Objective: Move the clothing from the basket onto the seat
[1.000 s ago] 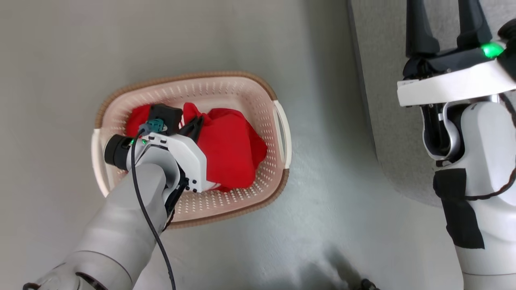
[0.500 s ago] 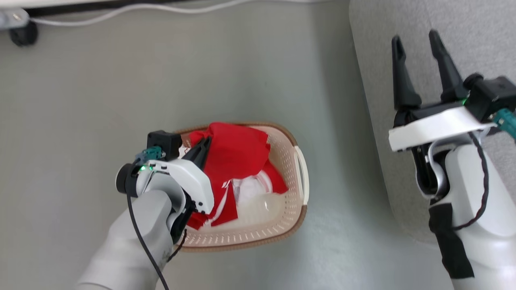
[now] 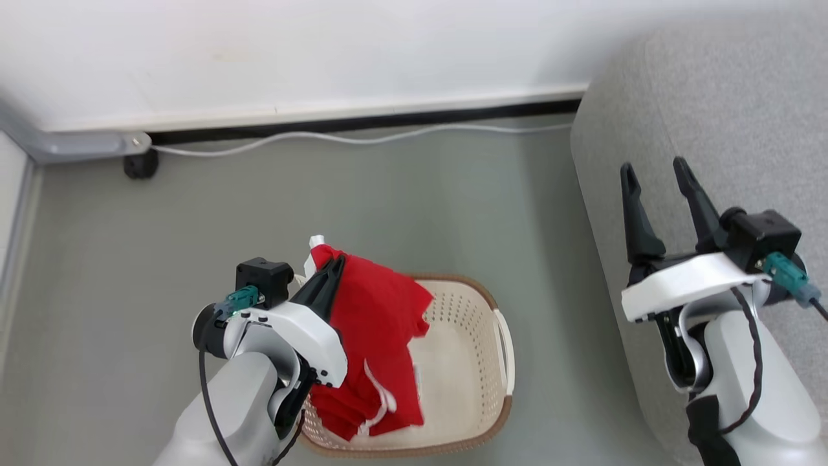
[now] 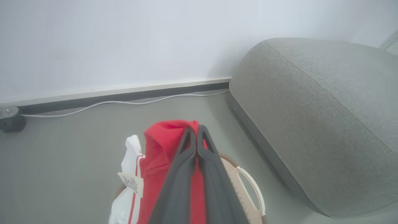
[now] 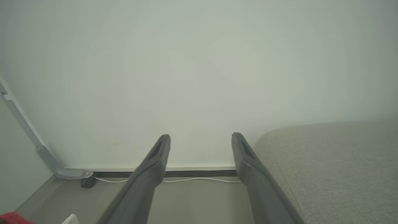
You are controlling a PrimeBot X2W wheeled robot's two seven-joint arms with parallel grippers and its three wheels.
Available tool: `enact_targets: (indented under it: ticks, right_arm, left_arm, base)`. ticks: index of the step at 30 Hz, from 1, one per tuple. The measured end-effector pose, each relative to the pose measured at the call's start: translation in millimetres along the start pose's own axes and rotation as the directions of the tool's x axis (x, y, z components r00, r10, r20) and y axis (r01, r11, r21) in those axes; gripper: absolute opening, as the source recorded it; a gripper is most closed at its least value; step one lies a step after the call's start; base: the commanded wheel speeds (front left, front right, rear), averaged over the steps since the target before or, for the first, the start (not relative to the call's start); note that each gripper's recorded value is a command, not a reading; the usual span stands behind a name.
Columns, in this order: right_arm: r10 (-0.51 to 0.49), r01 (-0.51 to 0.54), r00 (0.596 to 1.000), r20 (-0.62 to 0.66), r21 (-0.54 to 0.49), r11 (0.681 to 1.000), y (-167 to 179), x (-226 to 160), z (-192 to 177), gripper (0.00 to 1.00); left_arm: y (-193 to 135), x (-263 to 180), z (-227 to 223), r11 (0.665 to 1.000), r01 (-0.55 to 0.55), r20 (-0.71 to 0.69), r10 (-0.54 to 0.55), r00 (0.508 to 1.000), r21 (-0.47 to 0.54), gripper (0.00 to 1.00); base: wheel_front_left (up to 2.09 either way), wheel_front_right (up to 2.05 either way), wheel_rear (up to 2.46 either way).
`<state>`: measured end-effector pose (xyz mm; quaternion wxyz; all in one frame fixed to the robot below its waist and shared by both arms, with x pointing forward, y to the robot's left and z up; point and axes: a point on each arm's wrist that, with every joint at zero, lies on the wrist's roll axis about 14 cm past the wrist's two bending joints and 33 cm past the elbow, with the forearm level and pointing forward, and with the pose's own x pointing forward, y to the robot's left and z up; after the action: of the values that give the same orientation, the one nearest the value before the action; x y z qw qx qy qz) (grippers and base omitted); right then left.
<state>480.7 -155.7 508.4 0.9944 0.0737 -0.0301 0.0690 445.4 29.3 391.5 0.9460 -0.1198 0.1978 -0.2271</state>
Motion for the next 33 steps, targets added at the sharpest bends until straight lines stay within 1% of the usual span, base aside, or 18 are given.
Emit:
enact_targets:
  ticks: [5, 10, 16, 20, 21, 25, 33]
  right_arm:
    - [0.007, -0.007, 1.000, 0.009, 0.004, 1.000, 5.8, -14.7, 7.9, 1.00]
    - [0.016, -0.016, 1.000, 0.018, 0.008, 1.000, 11.1, -27.5, 14.1, 1.00]
    - [0.032, -0.032, 0.999, 0.020, 0.017, 0.999, 20.1, -39.5, 16.3, 1.00]
    - [0.045, -0.045, 0.999, 0.018, 0.021, 0.999, 25.8, -42.3, 15.8, 1.00]
    - [0.045, -0.046, 0.999, 0.019, 0.026, 0.999, 26.6, -43.1, 15.8, 1.00]
    - [0.051, -0.051, 0.999, 0.020, 0.026, 0.998, 28.8, -44.2, 16.1, 1.00]
    - [0.061, -0.060, 0.998, -0.003, 0.027, 0.998, 32.4, -47.2, 7.7, 1.00]
  left_arm:
    - [-7.2, -16.3, 35.4, 0.999, 0.007, 0.110, -0.010, 0.994, 0.035, 0.00]
    - [-15.4, -32.6, 73.8, 0.996, 0.010, 0.224, -0.029, 0.974, 0.084, 0.00]
    - [-23.2, -52.8, 118.3, 0.990, 0.014, 0.347, -0.061, 0.936, 0.138, 0.00]
    - [-28.5, -63.1, 138.4, 0.986, 0.017, 0.403, -0.082, 0.912, 0.164, 0.00]
    - [-28.8, -68.1, 149.0, 0.985, 0.014, 0.430, -0.088, 0.898, 0.171, 0.00]
    - [-32.6, -76.8, 175.3, 0.977, 0.014, 0.485, -0.117, 0.867, 0.211, 0.00]
    - [-55.9, -85.3, 217.4, 0.960, 0.050, 0.542, -0.199, 0.817, 0.276, 0.00]
  base:
    - [0.00, 0.00, 0.00]
    - [0.00, 0.00, 0.00]
    - [0.00, 0.00, 0.00]
    - [0.00, 0.00, 0.00]
    - [0.00, 0.00, 0.00]
    - [0.00, 0.00, 0.00]
    - [0.00, 0.00, 0.00]
